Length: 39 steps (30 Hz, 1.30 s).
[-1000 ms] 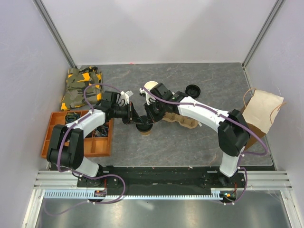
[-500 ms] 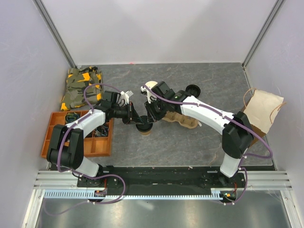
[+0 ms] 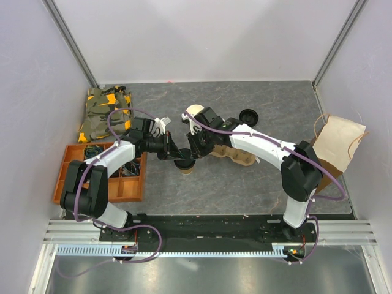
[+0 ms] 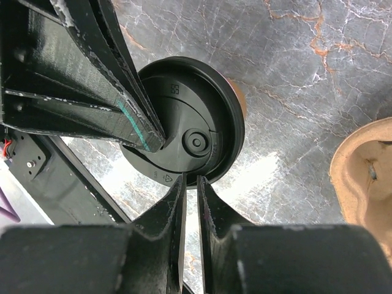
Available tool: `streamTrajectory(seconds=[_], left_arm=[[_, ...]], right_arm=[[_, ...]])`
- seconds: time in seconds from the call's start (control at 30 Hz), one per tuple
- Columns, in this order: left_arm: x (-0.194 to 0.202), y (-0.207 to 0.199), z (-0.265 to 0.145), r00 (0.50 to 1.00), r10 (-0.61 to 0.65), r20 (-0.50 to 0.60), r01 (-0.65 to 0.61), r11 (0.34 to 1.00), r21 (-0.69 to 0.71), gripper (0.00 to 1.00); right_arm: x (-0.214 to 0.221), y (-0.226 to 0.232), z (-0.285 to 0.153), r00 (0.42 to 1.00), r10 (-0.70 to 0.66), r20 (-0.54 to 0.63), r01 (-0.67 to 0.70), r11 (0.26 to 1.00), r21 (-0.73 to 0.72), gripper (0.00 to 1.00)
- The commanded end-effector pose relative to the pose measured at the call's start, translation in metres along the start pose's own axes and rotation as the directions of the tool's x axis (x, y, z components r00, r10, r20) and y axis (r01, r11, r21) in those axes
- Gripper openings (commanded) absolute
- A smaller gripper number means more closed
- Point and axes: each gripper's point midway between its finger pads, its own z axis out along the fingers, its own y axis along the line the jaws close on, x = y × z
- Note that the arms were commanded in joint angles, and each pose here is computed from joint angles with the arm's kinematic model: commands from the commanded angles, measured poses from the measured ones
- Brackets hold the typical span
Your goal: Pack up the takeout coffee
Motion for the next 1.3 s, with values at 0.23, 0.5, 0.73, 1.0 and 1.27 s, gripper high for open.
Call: streamTrajectory(seconds=[0.23, 0.5, 0.73, 1.0, 1.27], left_arm=[[-0.005, 0.008, 0.000, 0.999, 0.029, 0.012, -0.029, 0.998, -0.048, 0.06], [-0.021, -0.039, -0.020, 0.988, 0.112, 0.105, -0.118, 0.992, 0.048, 0.16], [-0.040, -0.067, -0.044, 0.960, 0.186, 0.211, -0.192, 0.981, 0.006, 0.22], [-0.052, -0.033, -0.050, 0.927, 0.320, 0.197, -0.272, 0.933, -0.234, 0.15], [-0.045, -0.014, -0.035, 0.921, 0.375, 0.104, -0.329, 0.893, -0.306, 0.12]], right_arm=[[-0.051, 0.014, -0.025, 0.993, -0.017, 0.120, 0.022, 0.999, -0.041, 0.22], [-0.031, 0.009, -0.013, 0.996, 0.032, 0.078, -0.028, 0.999, -0.044, 0.23], [-0.027, 0.004, -0.012, 0.995, 0.069, 0.076, -0.066, 0.997, -0.040, 0.26], [-0.018, 0.000, 0.002, 0.988, 0.151, 0.031, -0.148, 0.985, -0.091, 0.27], [-0.012, -0.003, 0.010, 0.983, 0.182, 0.000, -0.181, 0.978, -0.104, 0.24]])
